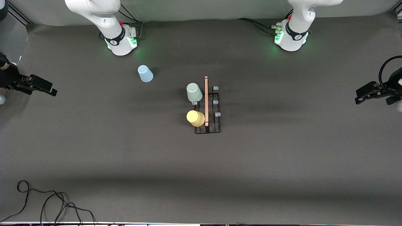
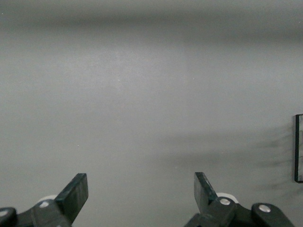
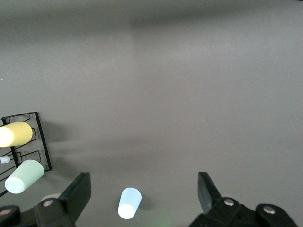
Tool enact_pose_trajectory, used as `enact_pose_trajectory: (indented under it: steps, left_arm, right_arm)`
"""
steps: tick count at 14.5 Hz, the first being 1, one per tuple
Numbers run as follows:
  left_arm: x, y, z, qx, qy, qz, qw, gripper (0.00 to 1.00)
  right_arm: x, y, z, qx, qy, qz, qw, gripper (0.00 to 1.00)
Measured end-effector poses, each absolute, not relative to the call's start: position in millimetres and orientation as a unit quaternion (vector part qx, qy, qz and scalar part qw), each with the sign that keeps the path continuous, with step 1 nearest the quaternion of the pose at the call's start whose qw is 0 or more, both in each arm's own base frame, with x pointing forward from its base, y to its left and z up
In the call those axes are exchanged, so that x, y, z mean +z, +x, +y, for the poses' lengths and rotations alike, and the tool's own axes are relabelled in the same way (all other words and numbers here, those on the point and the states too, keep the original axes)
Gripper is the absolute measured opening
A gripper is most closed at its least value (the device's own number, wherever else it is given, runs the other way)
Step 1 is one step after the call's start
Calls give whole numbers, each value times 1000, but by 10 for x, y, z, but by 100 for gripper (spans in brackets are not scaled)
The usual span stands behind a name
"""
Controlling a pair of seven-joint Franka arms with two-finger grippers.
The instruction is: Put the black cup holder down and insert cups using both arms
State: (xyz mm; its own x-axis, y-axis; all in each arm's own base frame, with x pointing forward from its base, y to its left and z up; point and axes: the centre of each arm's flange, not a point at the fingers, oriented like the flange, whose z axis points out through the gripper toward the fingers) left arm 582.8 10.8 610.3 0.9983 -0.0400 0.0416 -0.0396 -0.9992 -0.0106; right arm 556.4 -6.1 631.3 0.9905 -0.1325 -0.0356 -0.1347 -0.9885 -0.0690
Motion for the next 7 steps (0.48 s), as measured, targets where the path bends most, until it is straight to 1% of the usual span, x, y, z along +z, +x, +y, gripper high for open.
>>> enact_pose_trajectory:
  steps: [7]
  left_arm:
    - [6103,5828,108,-21,-1000,20,5,100]
  right_arm:
    - [6310,5560,-4,18,-997,62,35,100]
